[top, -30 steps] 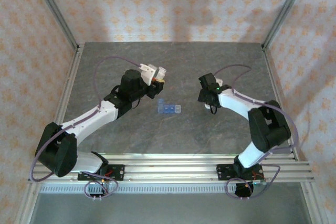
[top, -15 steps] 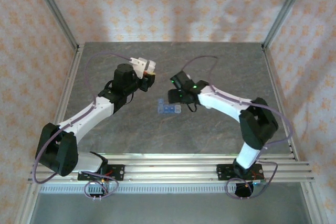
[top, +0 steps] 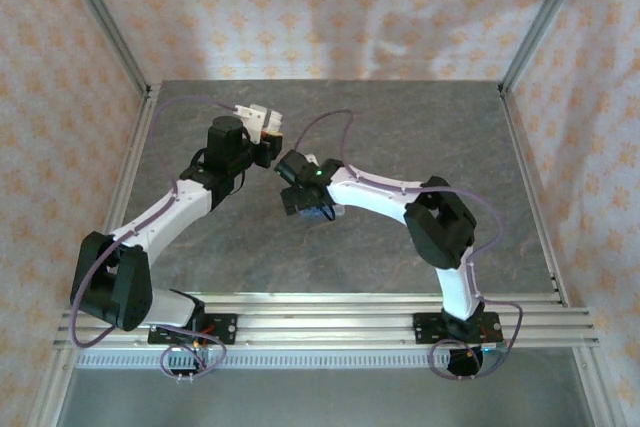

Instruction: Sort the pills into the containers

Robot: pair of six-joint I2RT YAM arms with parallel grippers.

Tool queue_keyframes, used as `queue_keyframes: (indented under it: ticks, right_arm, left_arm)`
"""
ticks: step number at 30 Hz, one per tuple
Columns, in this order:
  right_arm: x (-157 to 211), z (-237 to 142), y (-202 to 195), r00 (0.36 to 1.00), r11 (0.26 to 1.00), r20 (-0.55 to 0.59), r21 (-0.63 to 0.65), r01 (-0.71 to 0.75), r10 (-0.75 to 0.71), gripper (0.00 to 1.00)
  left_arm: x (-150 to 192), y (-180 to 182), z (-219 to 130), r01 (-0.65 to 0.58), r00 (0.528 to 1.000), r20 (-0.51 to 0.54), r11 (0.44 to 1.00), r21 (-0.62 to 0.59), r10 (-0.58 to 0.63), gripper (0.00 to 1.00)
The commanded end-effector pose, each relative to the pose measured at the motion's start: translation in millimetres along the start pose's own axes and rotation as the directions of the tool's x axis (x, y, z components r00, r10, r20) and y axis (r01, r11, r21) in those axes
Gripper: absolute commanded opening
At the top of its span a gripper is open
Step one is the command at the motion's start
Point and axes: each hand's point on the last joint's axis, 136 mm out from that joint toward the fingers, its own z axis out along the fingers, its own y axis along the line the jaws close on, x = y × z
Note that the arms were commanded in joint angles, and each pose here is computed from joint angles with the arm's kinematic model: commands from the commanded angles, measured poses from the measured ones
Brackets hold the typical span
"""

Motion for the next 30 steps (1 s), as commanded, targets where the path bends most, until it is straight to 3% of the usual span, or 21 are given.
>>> queue_keyframes:
  ticks: [1,13,30]
  right_arm:
    - [0.5,4.4,-5.9,1.0,0.997,-0.012,0.072,0.028,-0.027,0.99]
    - [2.9,22.6,-20.9,0.999,0.987,-0.022,0.159,0.029,-0.026,0.99]
    - [-3.7,19.5,-83.7,0.988,0.969,0.009,0.196,-0.151,0.153,0.98]
  left_arm:
    - [-15.0,5.6,-1.2,0.016,0.999,0.031,1.0,-0.016,-0.015,0.0]
    - [-16.9,9.3,-4.4,0.025,0.999,0.04,0.999,-0.023,-0.024,0.0]
    - [-17.1,7.3,-6.1,0.032,0.999,0.044,0.999,-0.011,-0.032,0.0]
